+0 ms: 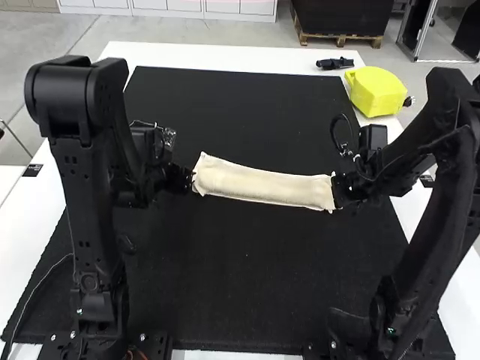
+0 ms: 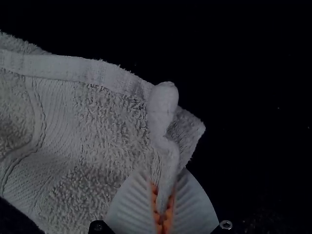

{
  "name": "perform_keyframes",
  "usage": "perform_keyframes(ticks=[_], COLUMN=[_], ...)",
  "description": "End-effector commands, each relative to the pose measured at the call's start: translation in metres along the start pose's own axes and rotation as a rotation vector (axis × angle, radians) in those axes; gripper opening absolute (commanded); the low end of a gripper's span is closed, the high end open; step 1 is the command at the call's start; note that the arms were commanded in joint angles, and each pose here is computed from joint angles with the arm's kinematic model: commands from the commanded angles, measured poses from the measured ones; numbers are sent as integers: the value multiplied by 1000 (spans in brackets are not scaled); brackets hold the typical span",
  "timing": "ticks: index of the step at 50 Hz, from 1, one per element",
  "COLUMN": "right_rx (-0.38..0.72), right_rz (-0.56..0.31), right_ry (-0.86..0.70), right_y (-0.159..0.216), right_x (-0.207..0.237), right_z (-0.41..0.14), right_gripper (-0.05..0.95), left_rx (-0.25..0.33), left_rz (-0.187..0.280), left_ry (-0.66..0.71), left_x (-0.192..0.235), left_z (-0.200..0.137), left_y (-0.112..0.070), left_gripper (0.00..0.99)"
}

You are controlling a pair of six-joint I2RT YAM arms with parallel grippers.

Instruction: Fold the towel.

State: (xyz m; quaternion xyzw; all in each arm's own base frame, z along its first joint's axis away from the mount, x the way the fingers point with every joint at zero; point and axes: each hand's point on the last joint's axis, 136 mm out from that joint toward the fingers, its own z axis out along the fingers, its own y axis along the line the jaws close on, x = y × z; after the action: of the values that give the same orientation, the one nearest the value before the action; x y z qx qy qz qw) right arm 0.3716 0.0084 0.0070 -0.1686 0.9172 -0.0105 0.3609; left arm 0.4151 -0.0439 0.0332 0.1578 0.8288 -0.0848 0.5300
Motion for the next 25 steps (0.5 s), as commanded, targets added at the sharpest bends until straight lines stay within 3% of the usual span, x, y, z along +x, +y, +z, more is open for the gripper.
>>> perform_keyframes(ticks=[1,14,20,25], right_rx=[79,76,76,72], right_rz=[10,9,9,9], right_ry=[-8,-8,-8,-6], right_y=[-22,-21,-21,-20], right_x=[-3,-3,-2,-1], right_z=[-7,-6,-7,-7], right_gripper=[-13,-13,-13,-13], left_rx=[44,217,359,367], left_rz=[-28,-103,-166,-188], left_ry=[-91,-78,-41,-43], left_x=[-33,-34,-32,-32], left_z=[-6,-7,-9,-6], left_y=[-1,-31,-55,-55], left_gripper=[961,959,959,961])
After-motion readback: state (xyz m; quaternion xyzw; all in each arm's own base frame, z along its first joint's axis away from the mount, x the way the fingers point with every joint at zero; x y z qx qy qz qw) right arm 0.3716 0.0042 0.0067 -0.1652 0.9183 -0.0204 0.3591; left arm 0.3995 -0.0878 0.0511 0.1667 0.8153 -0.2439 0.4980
